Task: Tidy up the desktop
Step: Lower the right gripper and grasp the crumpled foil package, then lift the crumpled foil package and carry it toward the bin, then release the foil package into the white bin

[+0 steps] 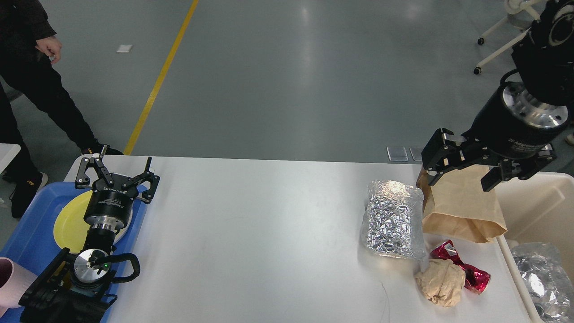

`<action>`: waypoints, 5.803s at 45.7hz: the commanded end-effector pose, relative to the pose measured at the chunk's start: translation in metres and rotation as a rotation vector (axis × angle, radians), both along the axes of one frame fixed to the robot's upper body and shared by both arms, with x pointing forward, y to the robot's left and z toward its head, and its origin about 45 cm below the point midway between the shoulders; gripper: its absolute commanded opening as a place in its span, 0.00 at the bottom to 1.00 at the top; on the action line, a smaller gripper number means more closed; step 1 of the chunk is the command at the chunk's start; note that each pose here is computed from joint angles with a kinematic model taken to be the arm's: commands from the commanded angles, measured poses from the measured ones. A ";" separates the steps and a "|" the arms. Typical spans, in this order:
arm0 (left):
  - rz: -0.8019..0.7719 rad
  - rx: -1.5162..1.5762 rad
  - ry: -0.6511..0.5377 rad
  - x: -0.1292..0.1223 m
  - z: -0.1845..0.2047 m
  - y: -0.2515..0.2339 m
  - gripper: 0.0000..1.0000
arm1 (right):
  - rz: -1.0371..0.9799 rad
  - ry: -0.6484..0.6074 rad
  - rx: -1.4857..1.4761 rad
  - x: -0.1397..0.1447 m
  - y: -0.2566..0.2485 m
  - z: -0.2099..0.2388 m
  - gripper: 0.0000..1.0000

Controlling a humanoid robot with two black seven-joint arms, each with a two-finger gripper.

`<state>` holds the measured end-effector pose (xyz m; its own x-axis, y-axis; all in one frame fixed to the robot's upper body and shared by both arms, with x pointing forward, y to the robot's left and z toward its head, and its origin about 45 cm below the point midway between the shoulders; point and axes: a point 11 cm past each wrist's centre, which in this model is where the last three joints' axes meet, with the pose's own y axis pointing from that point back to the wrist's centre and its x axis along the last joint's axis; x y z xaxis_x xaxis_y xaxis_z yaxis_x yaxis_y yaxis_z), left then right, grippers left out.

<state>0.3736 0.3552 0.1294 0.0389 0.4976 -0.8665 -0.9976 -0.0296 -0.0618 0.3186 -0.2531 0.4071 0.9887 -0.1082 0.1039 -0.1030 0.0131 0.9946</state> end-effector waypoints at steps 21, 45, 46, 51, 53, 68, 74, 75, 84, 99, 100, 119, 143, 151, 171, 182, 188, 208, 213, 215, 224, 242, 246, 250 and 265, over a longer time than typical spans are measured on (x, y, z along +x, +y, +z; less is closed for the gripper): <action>-0.001 0.000 -0.003 0.001 0.001 0.000 0.96 | 0.023 -0.053 0.067 0.077 0.052 -0.191 0.89; -0.001 -0.002 -0.001 0.000 0.000 -0.001 0.96 | -0.092 -0.167 0.079 0.080 0.049 -0.326 0.88; 0.000 0.000 0.000 0.000 0.000 0.000 0.96 | -0.096 -0.177 0.076 0.080 0.048 -0.328 0.87; -0.001 -0.002 -0.001 0.000 0.000 -0.001 0.96 | -0.119 -0.223 0.057 0.078 0.041 -0.337 0.87; -0.001 -0.002 -0.001 0.000 0.000 -0.001 0.96 | -0.126 -0.232 0.051 0.077 0.039 -0.339 0.86; -0.001 -0.001 0.000 0.000 0.000 -0.001 0.96 | -0.147 -0.205 0.064 0.065 0.040 -0.351 0.21; 0.000 0.000 0.000 0.000 0.000 0.000 0.96 | -0.157 -0.200 0.068 0.062 0.038 -0.354 0.05; -0.001 0.000 -0.002 0.000 0.001 0.000 0.96 | -0.159 -0.200 0.071 0.062 0.039 -0.354 0.01; -0.001 0.000 -0.003 0.001 0.001 0.000 0.96 | -0.194 -0.212 0.108 0.061 0.048 -0.356 0.00; -0.001 0.000 -0.003 0.001 0.001 0.000 0.96 | -0.209 -0.132 0.191 0.039 0.077 -0.362 0.00; -0.001 -0.001 -0.002 0.001 0.000 -0.001 0.96 | -0.210 -0.133 0.188 0.039 0.077 -0.363 0.00; -0.001 0.000 -0.003 0.001 0.001 0.000 0.96 | -0.191 -0.117 0.230 0.036 0.101 -0.356 0.00; 0.000 0.000 -0.002 0.001 0.001 0.000 0.96 | 0.039 -0.054 0.032 0.056 0.081 -0.177 0.00; -0.001 0.000 -0.002 0.000 0.001 0.000 0.96 | 0.017 -0.053 0.001 0.049 0.044 -0.087 0.00; 0.000 0.000 0.000 0.000 0.000 0.000 0.96 | -0.108 -0.123 0.049 0.017 -0.012 -0.005 0.00; 0.000 0.000 0.000 0.000 0.000 0.000 0.96 | -0.272 -0.222 -0.014 0.019 -0.079 0.006 0.00; 0.000 0.000 0.000 0.000 0.000 0.000 0.96 | -0.404 -0.314 -0.060 0.014 -0.138 -0.009 0.00; 0.000 0.000 0.000 0.000 0.000 0.000 0.96 | -0.801 -0.439 -0.084 -0.015 -0.330 -0.164 0.00; 0.000 0.000 0.000 0.000 0.000 0.000 0.96 | -0.846 -0.441 -0.124 -0.038 -0.351 -0.217 0.00; 0.000 0.000 0.000 0.000 0.000 0.000 0.96 | -0.838 -0.440 -0.125 -0.038 -0.349 -0.235 0.00; 0.000 0.000 0.000 0.000 0.000 0.000 0.96 | -0.693 -0.446 -0.211 -0.035 -0.330 -0.312 0.00; 0.000 0.000 0.000 0.000 0.000 0.000 0.96 | -0.606 -0.486 -0.260 -0.068 -0.299 -0.381 0.00; 0.000 0.000 0.000 0.000 0.000 0.000 0.96 | -0.603 -0.459 -0.246 -0.077 -0.288 -0.394 0.00; -0.001 0.000 -0.002 0.000 0.001 0.000 0.96 | -0.614 -0.447 -0.246 -0.084 -0.288 -0.398 0.00; -0.001 0.000 -0.002 0.000 0.001 0.000 0.96 | -0.613 -0.561 -0.286 -0.078 -0.293 -0.393 1.00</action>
